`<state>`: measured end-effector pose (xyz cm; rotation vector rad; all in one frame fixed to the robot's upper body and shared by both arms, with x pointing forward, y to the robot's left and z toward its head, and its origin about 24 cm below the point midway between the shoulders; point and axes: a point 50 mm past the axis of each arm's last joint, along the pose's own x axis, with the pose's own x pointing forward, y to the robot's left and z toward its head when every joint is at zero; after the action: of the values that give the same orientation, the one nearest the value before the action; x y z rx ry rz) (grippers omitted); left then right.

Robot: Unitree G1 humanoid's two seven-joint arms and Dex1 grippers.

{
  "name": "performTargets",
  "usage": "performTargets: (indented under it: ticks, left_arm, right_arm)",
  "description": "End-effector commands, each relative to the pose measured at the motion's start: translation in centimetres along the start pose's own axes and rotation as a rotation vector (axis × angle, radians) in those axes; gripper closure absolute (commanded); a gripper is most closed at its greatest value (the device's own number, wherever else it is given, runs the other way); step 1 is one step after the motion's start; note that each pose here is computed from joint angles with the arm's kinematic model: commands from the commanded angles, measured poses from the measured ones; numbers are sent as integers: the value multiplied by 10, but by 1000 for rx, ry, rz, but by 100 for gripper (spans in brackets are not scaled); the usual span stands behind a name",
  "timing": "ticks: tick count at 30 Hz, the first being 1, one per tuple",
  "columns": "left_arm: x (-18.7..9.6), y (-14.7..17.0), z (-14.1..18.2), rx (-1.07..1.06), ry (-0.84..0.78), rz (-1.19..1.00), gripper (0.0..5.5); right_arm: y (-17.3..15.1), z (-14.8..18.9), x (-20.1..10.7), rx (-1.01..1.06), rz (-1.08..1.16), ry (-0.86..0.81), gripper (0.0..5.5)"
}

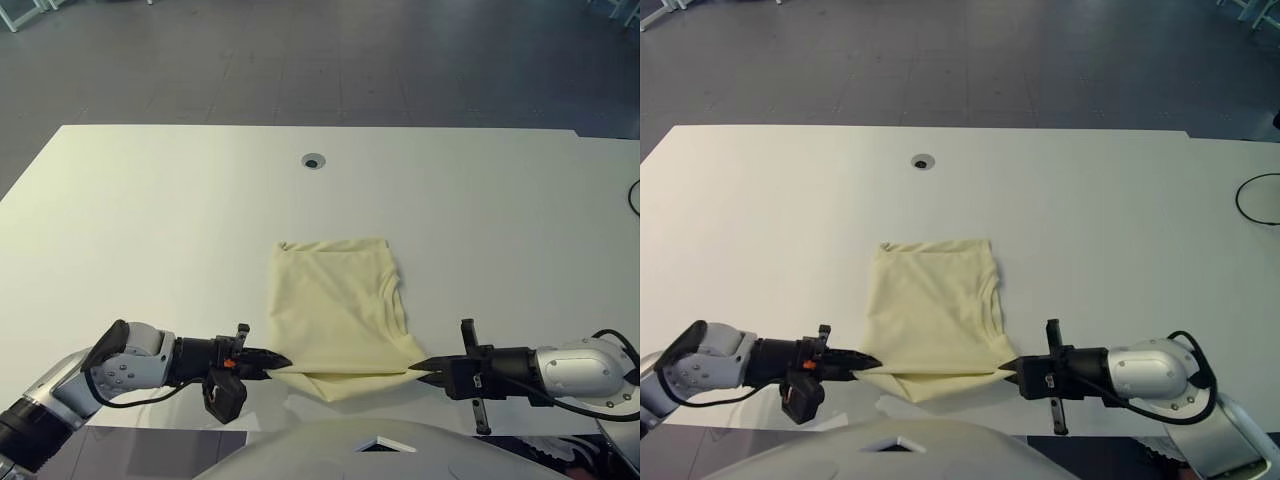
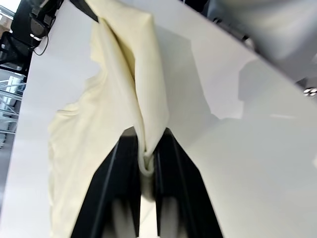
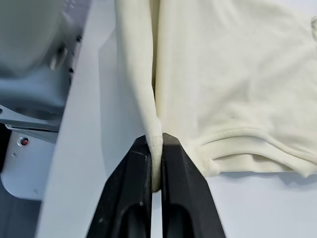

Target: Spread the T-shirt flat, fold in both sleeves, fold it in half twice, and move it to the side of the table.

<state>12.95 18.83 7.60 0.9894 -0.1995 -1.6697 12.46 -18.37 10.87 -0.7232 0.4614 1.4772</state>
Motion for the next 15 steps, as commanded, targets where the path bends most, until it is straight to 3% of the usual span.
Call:
performTargets:
  ticks: [1,15]
  left_arm:
    - [-8,6,11,-31,11,-34,535]
    - [-29,30,22,-151,10,-8,536]
  right_arm:
    - [-4,8,-13,12,41,-9,547]
    - [-16,29,-36,76,151,-94,547]
